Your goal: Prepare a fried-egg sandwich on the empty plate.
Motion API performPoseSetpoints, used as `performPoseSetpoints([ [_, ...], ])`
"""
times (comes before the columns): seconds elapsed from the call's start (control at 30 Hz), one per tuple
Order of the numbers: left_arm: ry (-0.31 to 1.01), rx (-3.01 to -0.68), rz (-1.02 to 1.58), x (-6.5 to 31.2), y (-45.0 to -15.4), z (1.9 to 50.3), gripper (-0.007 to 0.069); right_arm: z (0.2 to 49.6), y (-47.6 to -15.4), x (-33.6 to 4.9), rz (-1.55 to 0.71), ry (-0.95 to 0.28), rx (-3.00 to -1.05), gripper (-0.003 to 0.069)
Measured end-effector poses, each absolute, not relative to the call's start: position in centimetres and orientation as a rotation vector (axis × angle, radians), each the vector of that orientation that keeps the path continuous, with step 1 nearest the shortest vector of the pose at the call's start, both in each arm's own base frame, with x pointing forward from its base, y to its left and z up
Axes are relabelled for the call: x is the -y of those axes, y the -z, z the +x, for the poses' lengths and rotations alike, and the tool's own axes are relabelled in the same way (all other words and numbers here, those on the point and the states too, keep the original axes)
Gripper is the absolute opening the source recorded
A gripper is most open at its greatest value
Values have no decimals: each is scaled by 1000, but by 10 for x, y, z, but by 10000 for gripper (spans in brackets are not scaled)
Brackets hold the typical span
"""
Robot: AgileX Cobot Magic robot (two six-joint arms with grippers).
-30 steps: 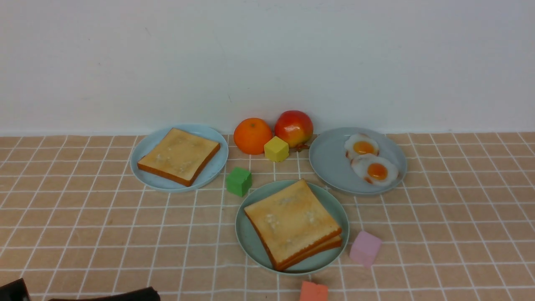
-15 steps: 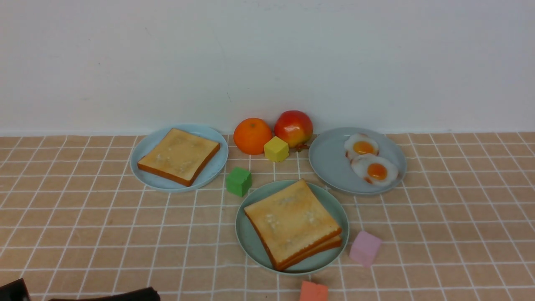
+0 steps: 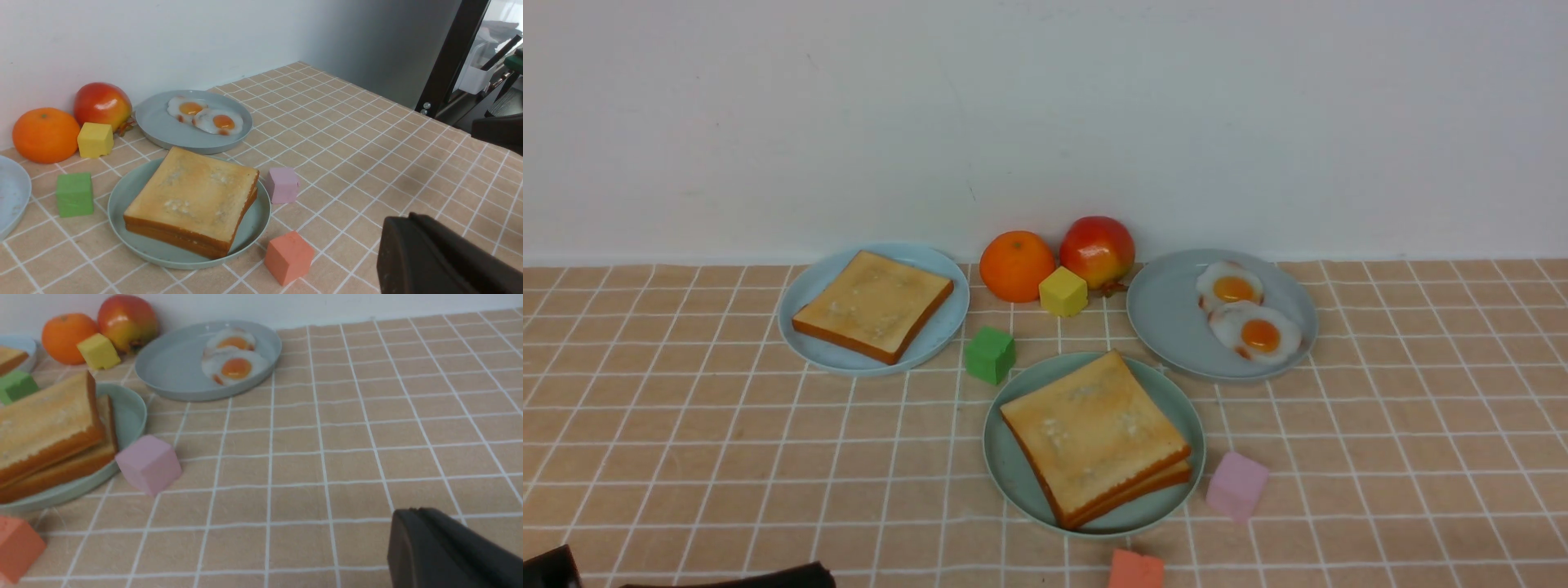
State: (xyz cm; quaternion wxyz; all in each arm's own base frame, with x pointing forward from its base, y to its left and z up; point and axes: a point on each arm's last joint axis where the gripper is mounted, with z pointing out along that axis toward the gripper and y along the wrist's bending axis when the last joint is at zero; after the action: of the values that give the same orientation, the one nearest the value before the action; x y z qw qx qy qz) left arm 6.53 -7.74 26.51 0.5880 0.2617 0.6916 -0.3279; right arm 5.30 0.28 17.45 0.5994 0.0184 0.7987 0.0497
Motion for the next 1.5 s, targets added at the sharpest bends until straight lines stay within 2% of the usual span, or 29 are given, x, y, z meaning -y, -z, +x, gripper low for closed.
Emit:
performPoseSetpoints([
  [0.27,761,-1622,615,77,-264,65,-8,53,-174,-2,16,-89,-1862,-10],
  [0.5,761,-1622,615,77,-264,65,-2,52,-174,-3,-87,-18,-1868,-10],
  [1.5,759,-1631,619,77,-263,65,24,52,-174,-5,-119,-23,-1869,10],
])
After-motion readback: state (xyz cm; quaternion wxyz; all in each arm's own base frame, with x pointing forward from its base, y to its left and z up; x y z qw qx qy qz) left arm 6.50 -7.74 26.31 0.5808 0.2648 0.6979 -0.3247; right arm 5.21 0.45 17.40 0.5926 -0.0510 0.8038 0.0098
